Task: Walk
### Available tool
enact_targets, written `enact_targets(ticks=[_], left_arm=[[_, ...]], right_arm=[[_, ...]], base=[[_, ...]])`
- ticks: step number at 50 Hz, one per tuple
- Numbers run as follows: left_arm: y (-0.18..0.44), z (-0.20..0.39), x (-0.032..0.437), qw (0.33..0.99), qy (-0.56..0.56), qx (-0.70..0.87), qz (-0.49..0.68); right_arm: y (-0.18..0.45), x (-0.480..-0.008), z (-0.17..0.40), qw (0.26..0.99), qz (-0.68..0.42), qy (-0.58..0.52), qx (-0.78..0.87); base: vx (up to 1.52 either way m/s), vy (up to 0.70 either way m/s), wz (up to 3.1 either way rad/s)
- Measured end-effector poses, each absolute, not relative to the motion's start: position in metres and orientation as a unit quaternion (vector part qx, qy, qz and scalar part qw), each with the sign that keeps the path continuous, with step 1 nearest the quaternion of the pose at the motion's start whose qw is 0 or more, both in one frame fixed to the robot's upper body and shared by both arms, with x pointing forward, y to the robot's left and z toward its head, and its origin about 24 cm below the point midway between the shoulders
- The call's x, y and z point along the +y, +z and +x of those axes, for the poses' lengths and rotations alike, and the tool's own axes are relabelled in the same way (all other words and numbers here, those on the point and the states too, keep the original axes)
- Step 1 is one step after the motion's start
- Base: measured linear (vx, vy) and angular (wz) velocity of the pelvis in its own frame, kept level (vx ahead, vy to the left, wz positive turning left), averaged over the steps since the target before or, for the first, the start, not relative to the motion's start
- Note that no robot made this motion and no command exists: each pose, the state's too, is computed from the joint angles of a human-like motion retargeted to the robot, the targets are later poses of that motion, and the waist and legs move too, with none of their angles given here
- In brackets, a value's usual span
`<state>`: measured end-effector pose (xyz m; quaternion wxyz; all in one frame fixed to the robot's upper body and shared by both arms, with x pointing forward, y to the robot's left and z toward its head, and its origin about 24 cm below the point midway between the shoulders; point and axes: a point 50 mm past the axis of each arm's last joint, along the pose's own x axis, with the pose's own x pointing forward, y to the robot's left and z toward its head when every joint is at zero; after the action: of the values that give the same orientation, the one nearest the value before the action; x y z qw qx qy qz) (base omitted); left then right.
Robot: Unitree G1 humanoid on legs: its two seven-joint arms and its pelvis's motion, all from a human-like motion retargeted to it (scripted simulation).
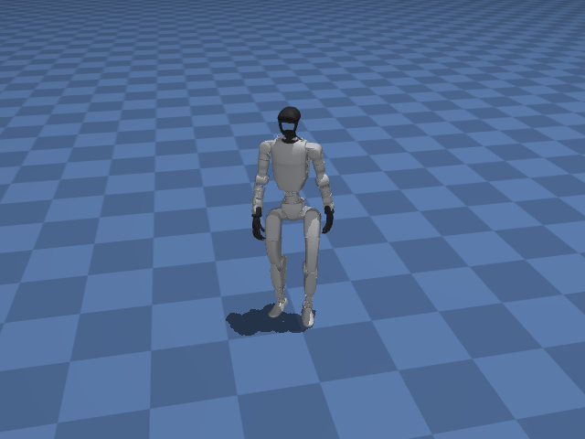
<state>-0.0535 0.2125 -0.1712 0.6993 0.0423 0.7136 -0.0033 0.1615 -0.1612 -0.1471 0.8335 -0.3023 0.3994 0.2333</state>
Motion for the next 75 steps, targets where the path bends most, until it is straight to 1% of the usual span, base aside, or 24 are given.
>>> enact_targets(ticks=[4,8,11,14,17,20,26,29,33,36,39,43,47,50,55,58,65,69,75], left_arm=[[-0.164,-0.095,0.211,0.657,0.023,0.753,0.019],[-0.158,-0.117,0.210,0.637,0.050,0.769,-0.001],[-0.157,-0.119,0.211,0.636,0.061,0.769,-0.009],[-0.160,-0.107,0.216,0.646,0.059,0.761,-0.006],[-0.165,-0.081,0.220,0.671,0.047,0.739,0.007],[-0.170,-0.042,0.226,0.710,0.029,0.702,0.031],[-0.165,0.057,0.244,0.787,-0.019,0.608,0.104],[-0.156,0.102,0.245,0.822,-0.031,0.554,0.130],[-0.143,0.145,0.240,0.862,-0.041,0.485,0.140],[-0.133,0.167,0.239,0.882,-0.046,0.445,0.146],[-0.128,0.179,0.239,0.888,-0.058,0.428,0.154],[-0.138,0.163,0.227,0.871,-0.087,0.456,0.161],[-0.152,0.130,0.223,0.843,-0.090,0.507,0.154],[-0.162,0.099,0.223,0.816,-0.084,0.554,0.142],[-0.169,0.049,0.229,0.771,-0.056,0.624,0.112],[-0.172,0.016,0.228,0.739,-0.044,0.667,0.089],[-0.173,-0.042,0.214,0.695,-0.036,0.716,0.056],[-0.171,-0.053,0.216,0.690,-0.034,0.720,0.062],[-0.171,-0.040,0.227,0.700,-0.051,0.706,0.097]], right_arm=[[-0.141,-0.153,0.175,0.844,-0.303,0.237,0.374],[-0.144,-0.152,0.168,0.837,-0.300,0.246,0.385],[-0.151,-0.157,0.152,0.820,-0.305,0.258,0.410],[-0.159,-0.167,0.131,0.798,-0.308,0.263,0.445],[-0.166,-0.181,0.105,0.776,-0.305,0.256,0.489],[-0.169,-0.197,0.081,0.759,-0.294,0.235,0.531],[-0.171,-0.221,0.044,0.739,-0.260,0.187,0.593],[-0.170,-0.231,0.034,0.730,-0.260,0.172,0.608],[-0.169,-0.237,0.024,0.723,-0.260,0.166,0.619],[-0.170,-0.233,0.025,0.726,-0.253,0.164,0.618],[-0.171,-0.228,0.032,0.732,-0.244,0.164,0.615],[-0.172,-0.222,0.026,0.733,-0.236,0.167,0.616],[-0.173,-0.212,0.037,0.750,-0.237,0.179,0.592],[-0.172,-0.206,0.052,0.763,-0.246,0.193,0.566],[-0.165,-0.205,0.095,0.773,-0.297,0.227,0.512],[-0.161,-0.202,0.108,0.777,-0.317,0.239,0.489],[-0.164,-0.192,0.102,0.785,-0.294,0.239,0.491],[-0.166,-0.183,0.098,0.781,-0.288,0.251,0.493],[-0.165,-0.180,0.106,0.778,-0.297,0.262,0.489]], base=[[0.68,0.05,0.30],[0.65,0.04,0.02],[0.68,0.12,-0.88],[0.70,0.15,-0.40],[0.49,0.10,0.03],[0.56,0.15,-0.11],[0.45,0.11,-0.35],[0.41,0.08,0.03],[0.46,0.03,0.19],[0.43,-0.30,-0.16],[0.42,-0.38,-0.21],[0.61,0.32,1.23],[0.42,-0.16,0.55],[0.33,-0.05,0.11],[0.16,0.28,-0.19],[0.22,0.00,-0.68],[0.27,-0.11,-1.76],[-0.02,-0.36,-2.44],[-0.19,-0.31,-2.06]])
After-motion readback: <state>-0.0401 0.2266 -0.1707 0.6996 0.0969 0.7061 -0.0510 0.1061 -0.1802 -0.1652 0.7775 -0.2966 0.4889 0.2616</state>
